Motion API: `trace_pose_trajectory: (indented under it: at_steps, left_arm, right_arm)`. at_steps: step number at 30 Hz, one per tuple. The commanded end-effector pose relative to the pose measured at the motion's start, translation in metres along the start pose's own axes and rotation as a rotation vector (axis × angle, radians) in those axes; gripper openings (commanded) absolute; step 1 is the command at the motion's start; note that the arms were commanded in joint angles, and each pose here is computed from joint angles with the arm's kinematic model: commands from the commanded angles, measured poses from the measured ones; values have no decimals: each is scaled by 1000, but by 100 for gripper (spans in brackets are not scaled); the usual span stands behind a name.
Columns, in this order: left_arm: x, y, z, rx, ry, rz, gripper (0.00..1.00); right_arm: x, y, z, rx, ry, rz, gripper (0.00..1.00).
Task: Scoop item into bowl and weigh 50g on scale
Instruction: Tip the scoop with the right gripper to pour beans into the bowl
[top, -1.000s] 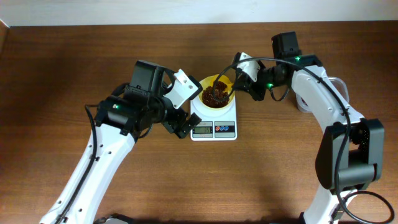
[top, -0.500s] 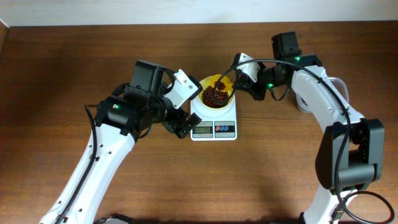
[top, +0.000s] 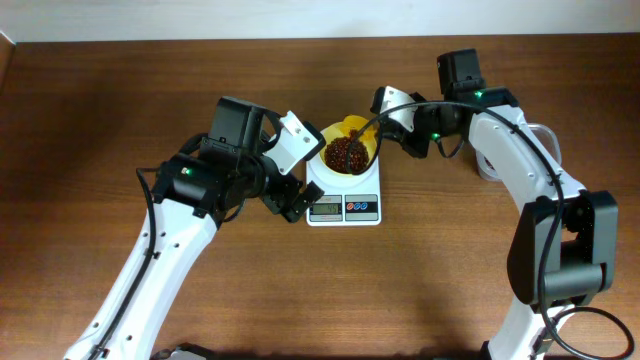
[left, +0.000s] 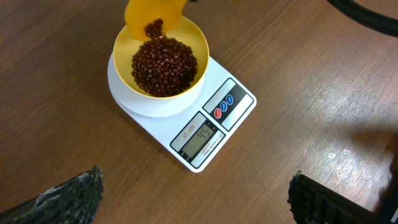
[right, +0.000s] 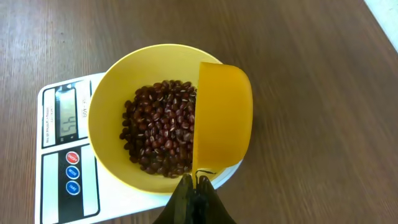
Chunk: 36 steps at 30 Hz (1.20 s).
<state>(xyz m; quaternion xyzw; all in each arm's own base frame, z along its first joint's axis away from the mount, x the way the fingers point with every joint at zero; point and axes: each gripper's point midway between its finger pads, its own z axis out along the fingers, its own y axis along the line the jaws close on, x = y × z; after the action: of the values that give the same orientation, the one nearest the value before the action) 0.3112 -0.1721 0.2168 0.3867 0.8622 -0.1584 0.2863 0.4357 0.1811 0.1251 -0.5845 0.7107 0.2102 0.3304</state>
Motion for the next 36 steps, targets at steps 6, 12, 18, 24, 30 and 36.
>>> trace_pose_trajectory:
  at_steps: [6,12,18,24,30,36]
  left_arm:
    - [-2,-1,-5,-6,-15,0,99]
    - [-2,-1,-5,-6,-15,-1,99]
    - [-2,-1,-5,-6,-15,-1,99]
    - [-2,-1,-5,-6,-15,0,99]
    - [-2,-1,-5,-6,-15,0,99]
    - [-2,-1,-5,-6,-15,-1,99]
  right_arm:
    - [4,5,6,-24,3,2,4]
    - [4,5,7,-24,4,2,4]
    - [4,5,7,-23,4,2,4]
    - [4,5,6,-23,3,2,4]
    - [2,1,7,-9,-5,-43,4]
    - [3,3,7,-18,0,-33,4]
